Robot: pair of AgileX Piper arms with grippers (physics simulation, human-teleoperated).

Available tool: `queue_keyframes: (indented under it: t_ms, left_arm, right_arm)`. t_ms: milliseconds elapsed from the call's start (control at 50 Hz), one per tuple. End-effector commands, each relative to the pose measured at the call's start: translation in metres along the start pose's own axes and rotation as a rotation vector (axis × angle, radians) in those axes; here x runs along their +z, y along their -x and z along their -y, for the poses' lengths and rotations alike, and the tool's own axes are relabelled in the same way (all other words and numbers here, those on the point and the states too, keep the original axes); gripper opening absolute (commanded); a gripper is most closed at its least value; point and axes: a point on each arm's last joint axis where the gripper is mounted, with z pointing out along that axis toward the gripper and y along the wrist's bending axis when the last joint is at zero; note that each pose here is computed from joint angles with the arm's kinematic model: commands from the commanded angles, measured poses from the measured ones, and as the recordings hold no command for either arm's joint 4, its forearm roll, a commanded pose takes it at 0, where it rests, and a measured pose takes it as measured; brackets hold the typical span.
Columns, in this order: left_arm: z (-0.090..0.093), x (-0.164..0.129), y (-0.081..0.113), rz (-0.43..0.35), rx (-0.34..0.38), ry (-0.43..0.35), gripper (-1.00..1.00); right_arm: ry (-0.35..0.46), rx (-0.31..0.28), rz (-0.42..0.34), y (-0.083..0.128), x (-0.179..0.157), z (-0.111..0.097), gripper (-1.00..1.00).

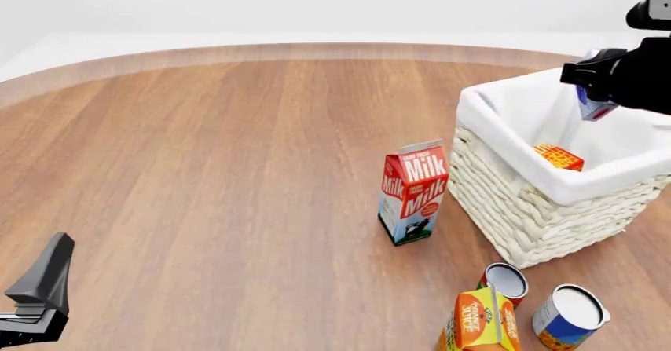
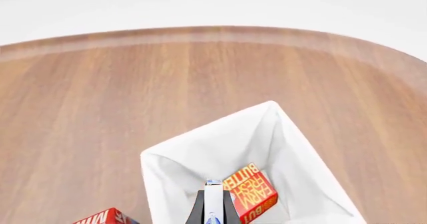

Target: Pick up the cream cheese box and the butter, and put them in the basket.

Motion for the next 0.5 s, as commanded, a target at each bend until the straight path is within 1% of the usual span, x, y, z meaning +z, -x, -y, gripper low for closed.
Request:
queue_keyframes:
  t_ms: [20, 60, 80, 100, 160, 200, 220, 280, 320, 380, 420, 440, 500]
  left_arm:
    - [0.000, 0.000, 0.000, 0.000, 0.000, 0.000, 1.00]
    - [0.000, 0.000, 0.000, 0.000, 0.000, 0.000, 1.00]
    - [0.000, 0.000, 0.000, 0.000, 0.000, 0.000, 1.00]
    - [0.000, 0.000, 0.000, 0.000, 0.000, 0.000, 1.00]
    - [0.000, 0.000, 0.000, 0.000, 0.000, 0.000, 1.00]
    - [0.000, 0.000, 0.000, 0.000, 0.000, 0.000, 1.00]
    - [0.000, 0.000, 0.000, 0.000, 0.000, 0.000, 1.00]
    - [0.000, 0.000, 0.000, 0.000, 0.000, 0.000, 1.00]
    - [0.000, 0.000, 0.000, 0.000, 0.000, 0.000, 1.00]
    - [0.000, 0.000, 0.000, 0.000, 0.000, 0.000, 1.00]
    - [0.000, 0.000, 0.000, 0.000, 0.000, 0.000, 1.00]
    - [0.000, 0.000, 0.000, 0.000, 0.000, 0.000, 1.00]
    - [0.000, 0.000, 0.000, 0.000, 0.000, 0.000, 1.00]
  right_arm:
    - [-0.020, 0.007, -0.003, -0.002, 0.010, 0.006, -1.00]
    - [-0.026, 0.006, -0.005, -0.003, 0.011, 0.008, -1.00]
    - [-0.031, 0.010, -0.005, 0.002, 0.010, 0.009, -1.00]
    - [-0.036, 0.014, -0.005, -0.001, 0.012, 0.011, -1.00]
    - [-0.054, 0.024, -0.007, 0.002, 0.014, 0.016, -1.00]
    - [-0.058, 0.027, -0.011, -0.001, 0.018, 0.018, -1.00]
    - [-0.065, 0.029, -0.018, -0.007, 0.023, 0.020, -1.00]
    - [-0.072, 0.033, -0.023, -0.010, 0.027, 0.023, -1.00]
    - [-0.073, 0.034, -0.029, -0.009, 0.029, 0.023, -1.00]
    - [-0.071, 0.031, -0.038, -0.018, 0.035, 0.023, -1.00]
    - [-0.069, 0.031, -0.042, -0.019, 0.036, 0.022, -1.00]
    - [-0.067, 0.031, -0.042, -0.015, 0.036, 0.022, -1.00]
    - [-0.065, 0.029, -0.045, -0.019, 0.040, 0.021, -1.00]
